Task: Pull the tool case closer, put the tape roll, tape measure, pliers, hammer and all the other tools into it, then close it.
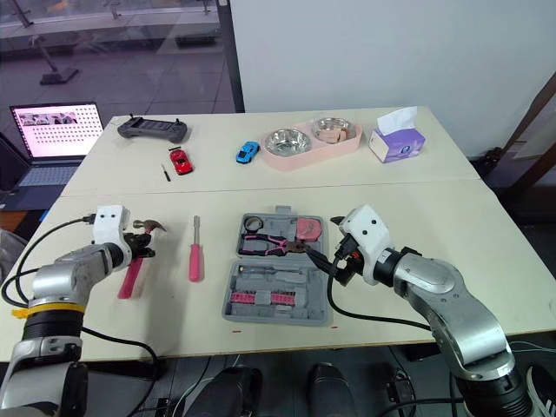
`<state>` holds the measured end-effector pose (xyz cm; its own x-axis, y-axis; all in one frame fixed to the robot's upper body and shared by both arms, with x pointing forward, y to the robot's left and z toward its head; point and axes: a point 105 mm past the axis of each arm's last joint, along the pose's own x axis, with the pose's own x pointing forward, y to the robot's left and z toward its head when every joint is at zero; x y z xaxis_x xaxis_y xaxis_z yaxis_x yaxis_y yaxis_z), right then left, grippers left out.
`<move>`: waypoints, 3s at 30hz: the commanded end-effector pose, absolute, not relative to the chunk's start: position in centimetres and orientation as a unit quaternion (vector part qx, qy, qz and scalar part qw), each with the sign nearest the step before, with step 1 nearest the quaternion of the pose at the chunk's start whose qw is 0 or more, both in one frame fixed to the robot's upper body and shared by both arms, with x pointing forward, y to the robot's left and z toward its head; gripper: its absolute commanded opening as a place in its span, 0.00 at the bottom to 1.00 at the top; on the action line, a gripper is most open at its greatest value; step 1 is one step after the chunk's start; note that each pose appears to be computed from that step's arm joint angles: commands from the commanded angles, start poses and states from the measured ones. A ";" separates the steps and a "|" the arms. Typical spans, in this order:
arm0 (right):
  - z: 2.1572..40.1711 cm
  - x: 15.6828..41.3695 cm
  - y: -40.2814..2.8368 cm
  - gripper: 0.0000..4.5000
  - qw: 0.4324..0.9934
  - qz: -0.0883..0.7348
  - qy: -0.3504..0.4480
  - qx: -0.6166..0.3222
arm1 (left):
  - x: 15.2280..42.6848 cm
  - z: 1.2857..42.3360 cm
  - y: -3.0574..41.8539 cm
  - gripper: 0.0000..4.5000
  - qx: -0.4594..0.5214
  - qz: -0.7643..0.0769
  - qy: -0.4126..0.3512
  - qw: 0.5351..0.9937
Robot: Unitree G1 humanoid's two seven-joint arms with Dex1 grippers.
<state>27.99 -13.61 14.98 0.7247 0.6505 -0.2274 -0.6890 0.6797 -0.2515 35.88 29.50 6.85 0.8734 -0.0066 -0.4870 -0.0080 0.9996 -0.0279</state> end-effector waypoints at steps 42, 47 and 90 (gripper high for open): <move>18.1 24.3 -17.0 1.00 0.799 0.550 0.096 -0.225 | 29.1 12.2 0.5 0.01 0.305 -0.645 0.246 0.656; 18.0 24.8 -17.3 1.00 0.799 0.546 0.096 -0.234 | 28.7 10.4 -1.0 0.01 0.341 -0.649 0.263 0.627; 16.9 24.2 -16.5 1.00 0.819 0.519 0.095 -0.224 | 30.8 5.7 -2.7 0.01 0.428 -0.613 0.290 0.597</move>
<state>24.37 -16.84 15.82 0.4343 0.8011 -0.4120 -0.9004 0.3727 -0.2245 30.14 -3.32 6.30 0.0387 -0.5096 -0.8595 0.9846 -0.1275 0.1199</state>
